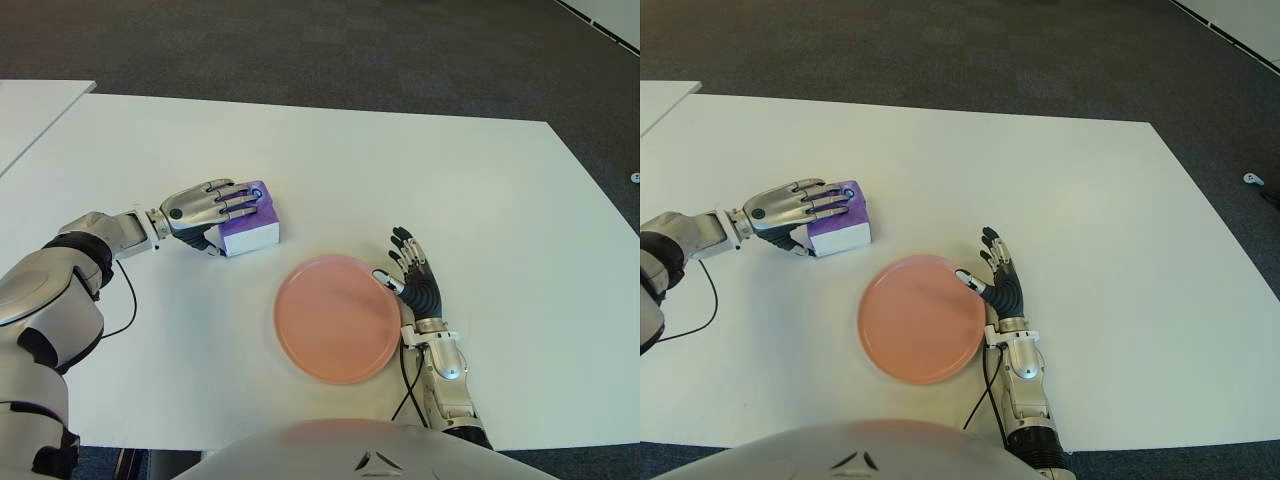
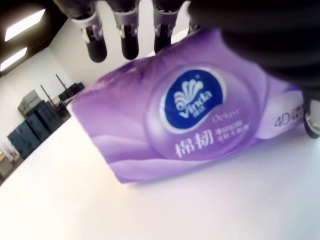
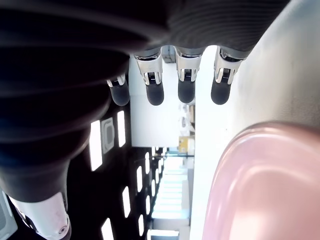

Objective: Put the tissue paper into the plate.

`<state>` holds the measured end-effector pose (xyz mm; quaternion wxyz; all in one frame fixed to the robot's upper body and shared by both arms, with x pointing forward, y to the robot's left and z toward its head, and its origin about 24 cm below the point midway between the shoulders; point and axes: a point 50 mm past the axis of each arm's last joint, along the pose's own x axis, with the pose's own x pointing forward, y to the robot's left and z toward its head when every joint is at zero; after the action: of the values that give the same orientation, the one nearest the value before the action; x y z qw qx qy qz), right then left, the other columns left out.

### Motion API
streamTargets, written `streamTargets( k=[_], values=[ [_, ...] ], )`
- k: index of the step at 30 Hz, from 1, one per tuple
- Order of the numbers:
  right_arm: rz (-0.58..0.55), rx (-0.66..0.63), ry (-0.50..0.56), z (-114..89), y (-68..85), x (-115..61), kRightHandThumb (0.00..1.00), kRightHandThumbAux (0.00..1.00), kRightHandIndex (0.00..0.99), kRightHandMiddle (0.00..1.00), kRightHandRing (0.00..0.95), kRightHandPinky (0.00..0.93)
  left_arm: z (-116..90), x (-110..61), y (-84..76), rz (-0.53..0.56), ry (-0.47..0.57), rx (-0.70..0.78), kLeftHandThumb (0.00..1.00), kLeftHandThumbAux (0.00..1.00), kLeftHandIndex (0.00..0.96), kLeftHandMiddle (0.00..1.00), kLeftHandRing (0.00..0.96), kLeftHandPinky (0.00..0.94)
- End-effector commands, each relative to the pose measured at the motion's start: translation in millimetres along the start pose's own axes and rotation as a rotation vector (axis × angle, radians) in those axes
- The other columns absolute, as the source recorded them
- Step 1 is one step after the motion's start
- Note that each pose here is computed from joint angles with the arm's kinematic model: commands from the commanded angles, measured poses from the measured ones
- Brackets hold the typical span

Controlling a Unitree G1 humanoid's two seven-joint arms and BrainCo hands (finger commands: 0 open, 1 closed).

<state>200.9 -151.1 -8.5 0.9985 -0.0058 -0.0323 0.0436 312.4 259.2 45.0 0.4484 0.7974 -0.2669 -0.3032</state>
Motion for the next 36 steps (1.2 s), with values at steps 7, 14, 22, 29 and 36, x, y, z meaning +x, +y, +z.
streamTargets(
  k=[7, 14, 22, 29, 36],
  values=[
    [-0.018, 0.024, 0.278, -40.5, 0.2, -38.4, 0.074, 0.696, 0.0, 0.0, 0.0, 0.0, 36.8, -12.5, -35.1, -0.264, -0.093, -0.133, 0.614, 0.317, 0.0, 0.0, 0.0, 0.043],
    [-0.018, 0.025, 0.279, -40.0, 0.7, -38.9, 0.074, 0.696, 0.0, 0.0, 0.0, 0.0, 35.9, -14.5, -35.0, -0.29, -0.076, -0.177, 0.643, 0.357, 0.014, 0.048, 0.055, 0.118],
    [-0.018, 0.025, 0.28, -39.9, 1.1, -39.5, 0.074, 0.696, 0.0, 0.0, 0.0, 0.0, 36.6, -12.8, -34.5, -0.244, -0.034, -0.196, 0.721, 0.439, 0.26, 0.323, 0.323, 0.353],
    [-0.018, 0.025, 0.28, -40.1, 1.3, -39.7, 0.074, 0.696, 0.0, 0.0, 0.0, 0.0, 40.4, -12.4, -34.9, -0.158, -0.005, -0.182, 0.829, 0.642, 0.377, 0.5, 0.512, 0.515],
    [-0.018, 0.024, 0.281, -40.0, 0.5, -40.4, 0.074, 0.696, 0.0, 0.0, 0.0, 0.0, 47.1, -11.6, -41.2, -0.152, 0.014, -0.138, 0.849, 0.66, 0.402, 0.561, 0.644, 0.658]
  ],
)
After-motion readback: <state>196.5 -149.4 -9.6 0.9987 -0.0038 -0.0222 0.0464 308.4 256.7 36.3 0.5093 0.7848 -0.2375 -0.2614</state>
